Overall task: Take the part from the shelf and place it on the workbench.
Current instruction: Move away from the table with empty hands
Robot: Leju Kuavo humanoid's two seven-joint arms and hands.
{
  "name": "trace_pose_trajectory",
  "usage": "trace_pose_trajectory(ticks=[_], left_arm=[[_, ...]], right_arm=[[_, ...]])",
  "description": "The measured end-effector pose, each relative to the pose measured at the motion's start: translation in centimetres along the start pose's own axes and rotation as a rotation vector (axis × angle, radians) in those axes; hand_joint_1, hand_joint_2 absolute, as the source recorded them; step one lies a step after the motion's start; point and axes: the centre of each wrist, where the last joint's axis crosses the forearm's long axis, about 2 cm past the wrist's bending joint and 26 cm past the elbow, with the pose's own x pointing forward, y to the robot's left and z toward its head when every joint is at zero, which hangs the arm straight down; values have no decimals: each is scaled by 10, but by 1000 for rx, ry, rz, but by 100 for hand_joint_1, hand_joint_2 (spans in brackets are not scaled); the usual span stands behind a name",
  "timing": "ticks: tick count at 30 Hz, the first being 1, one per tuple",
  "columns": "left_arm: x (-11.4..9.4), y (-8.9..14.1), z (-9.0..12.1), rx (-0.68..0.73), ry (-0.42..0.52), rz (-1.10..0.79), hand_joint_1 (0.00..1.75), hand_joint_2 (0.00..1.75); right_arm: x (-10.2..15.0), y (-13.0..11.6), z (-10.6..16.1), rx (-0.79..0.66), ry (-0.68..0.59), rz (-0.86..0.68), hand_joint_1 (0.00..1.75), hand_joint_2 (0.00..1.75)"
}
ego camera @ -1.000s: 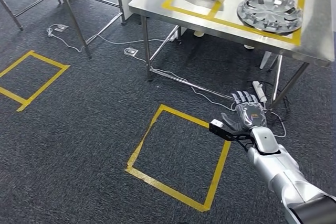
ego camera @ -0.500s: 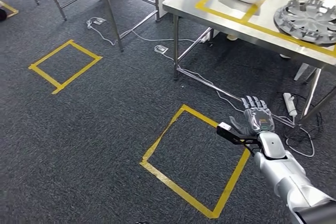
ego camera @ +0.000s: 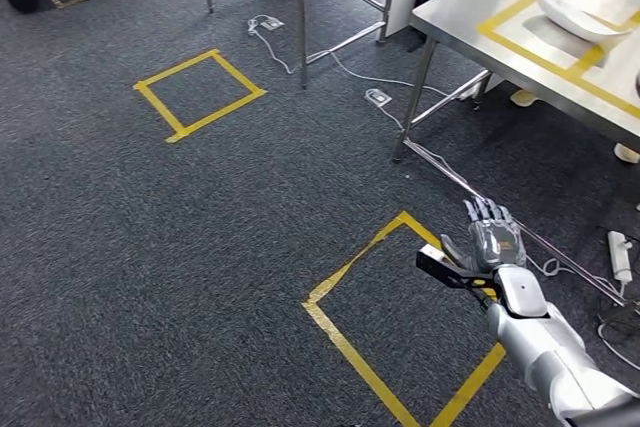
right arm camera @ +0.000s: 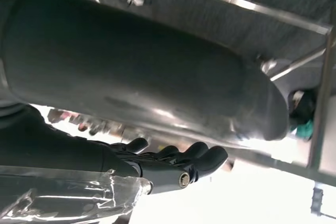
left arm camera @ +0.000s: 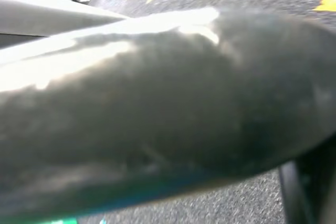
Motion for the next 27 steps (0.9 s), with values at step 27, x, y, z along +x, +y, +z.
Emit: trace_pose_trajectory(ticks=[27], left_arm=[[9,-18,7,38,63,102,0,0]], right_arm=[[-73,137,265,287,731,-520,0,0]])
